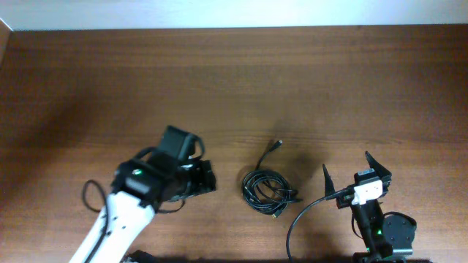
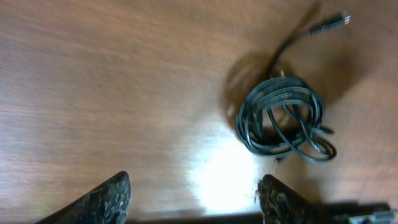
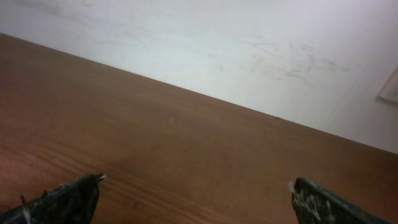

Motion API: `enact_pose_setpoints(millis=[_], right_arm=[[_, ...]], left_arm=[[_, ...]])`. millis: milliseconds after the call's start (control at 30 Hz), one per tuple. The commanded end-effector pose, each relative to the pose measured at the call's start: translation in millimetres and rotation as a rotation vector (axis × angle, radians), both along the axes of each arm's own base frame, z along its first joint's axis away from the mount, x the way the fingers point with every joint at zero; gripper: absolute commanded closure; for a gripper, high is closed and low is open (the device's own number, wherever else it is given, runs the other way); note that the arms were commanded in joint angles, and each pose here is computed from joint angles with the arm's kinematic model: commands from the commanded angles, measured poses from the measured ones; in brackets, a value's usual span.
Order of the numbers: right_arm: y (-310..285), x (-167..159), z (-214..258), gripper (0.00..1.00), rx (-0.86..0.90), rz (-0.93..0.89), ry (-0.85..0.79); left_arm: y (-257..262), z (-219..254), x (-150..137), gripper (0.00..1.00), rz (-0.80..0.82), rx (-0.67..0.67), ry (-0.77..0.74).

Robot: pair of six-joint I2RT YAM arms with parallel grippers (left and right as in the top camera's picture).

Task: Untangle cables
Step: 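Reach the left gripper forward and grasp the black cable bundle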

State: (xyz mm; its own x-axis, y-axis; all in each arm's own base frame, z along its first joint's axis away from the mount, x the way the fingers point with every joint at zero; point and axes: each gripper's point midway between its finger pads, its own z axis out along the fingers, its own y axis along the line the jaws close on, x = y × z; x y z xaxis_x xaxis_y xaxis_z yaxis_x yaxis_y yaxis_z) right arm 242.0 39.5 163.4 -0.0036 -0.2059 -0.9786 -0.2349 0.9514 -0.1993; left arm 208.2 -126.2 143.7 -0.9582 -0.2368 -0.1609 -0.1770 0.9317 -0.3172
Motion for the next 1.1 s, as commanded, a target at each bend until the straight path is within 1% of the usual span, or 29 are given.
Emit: enact_pose_setpoints(millis=[0, 100, 133, 167, 267, 300, 367, 400, 433, 467, 533, 567, 633, 667, 700, 733, 767, 800, 833, 867, 933, 967, 1067], right_arm=[[1.4, -0.4, -2.9, 0.02, 0.004, 0.005, 0.007], [1.4, -0.4, -2.9, 0.01, 0.004, 0.005, 0.007], [1.4, -0.4, -2.9, 0.02, 0.004, 0.005, 0.007], [1.4, -0.4, -2.9, 0.01, 0.004, 0.005, 0.007], [1.4, -0.4, -2.7, 0.02, 0.004, 0.005, 0.007], [1.4, -0.4, -2.9, 0.02, 0.004, 0.006, 0.007], [1.4, -0.4, -2.9, 0.02, 0.004, 0.006, 0.007], [1.4, -0.4, -2.9, 0.01, 0.004, 0.005, 0.007], [1.4, -0.4, -2.9, 0.02, 0.004, 0.005, 0.007], [1.4, -0.4, -2.9, 0.02, 0.004, 0.005, 0.007], [1.4, -0.4, -2.9, 0.02, 0.004, 0.006, 0.007], [1.4, -0.4, -2.9, 0.02, 0.004, 0.005, 0.007], [1.4, -0.4, -2.9, 0.01, 0.004, 0.005, 0.007], [1.4, -0.4, -2.9, 0.01, 0.004, 0.005, 0.007], [1.4, -0.4, -2.9, 0.01, 0.004, 0.005, 0.007], [1.4, -0.4, -2.9, 0.02, 0.004, 0.005, 0.007], [1.4, -0.4, -2.9, 0.02, 0.004, 0.005, 0.007], [1.4, -0.4, -2.9, 0.02, 0.004, 0.005, 0.007], [1.4, -0.4, -2.9, 0.02, 0.004, 0.005, 0.007], [1.4, -0.4, -3.0, 0.02, 0.004, 0.005, 0.008], [1.4, -0.4, -2.9, 0.02, 0.004, 0.006, 0.007], [1.4, -0.4, -2.9, 0.01, 0.004, 0.005, 0.007], [1.4, -0.4, -2.9, 0.02, 0.004, 0.005, 0.007]], left_arm=[[-37.8, -12.6, 11.0, 0.19, -0.01, 0.02, -0.009], [-75.1, -28.2, 20.8, 0.18, -0.097, 0.018, -0.049], [-81.9, -34.6, 21.7, 0.18, -0.116, 0.036, -0.056], [-87.6, -43.5, 21.6, 0.14, -0.136, 0.067, -0.058], [-98.9, -62.6, 22.5, 0.15, -0.172, 0.121, -0.063], [-99.5, -70.8, 23.2, 0.16, -0.179, 0.158, -0.067], [-95.7, -86.3, 24.7, 0.25, -0.188, 0.244, -0.074], [-94.9, -91.8, 24.7, 0.3, -0.193, 0.269, -0.074], [-95.8, -96.7, 24.2, 0.33, -0.214, 0.285, -0.072], [-100.6, -103.8, 23.5, 0.33, -0.29, 0.304, -0.079], [-113.1, -116.4, 25.7, 0.27, -0.435, 0.327, -0.112], [-117.8, -120.6, 27.6, 0.25, -0.48, 0.331, -0.127], [-126.4, -131.0, 34.1, 0.23, -0.529, 0.333, -0.152], [-129.1, -134.9, 36.2, 0.25, -0.529, 0.329, -0.157], [-131.5, -140.0, 38.3, 0.39, -0.528, 0.327, -0.159], [-132.5, -148.4, 39.0, 0.61, -0.529, 0.333, -0.151], [-131.2, -155.1, 38.0, 0.72, -0.527, 0.341, -0.137], [-129.9, -160.0, 36.8, 0.77, -0.517, 0.347, -0.123], [-128.3, -164.7, 35.6, 0.87, -0.491, 0.349, -0.106], [-127.0, -167.7, 35.2, 1.0, -0.463, 0.349, -0.094], [-126.3, -164.8, 38.4, 1.0, -0.446, 0.343, -0.098], [-122.5, -158.5, 44.4, 1.0, -0.425, 0.336, -0.104], [-94.1, -139.2, 63.5, 1.0, -0.28, 0.321, -0.09]])
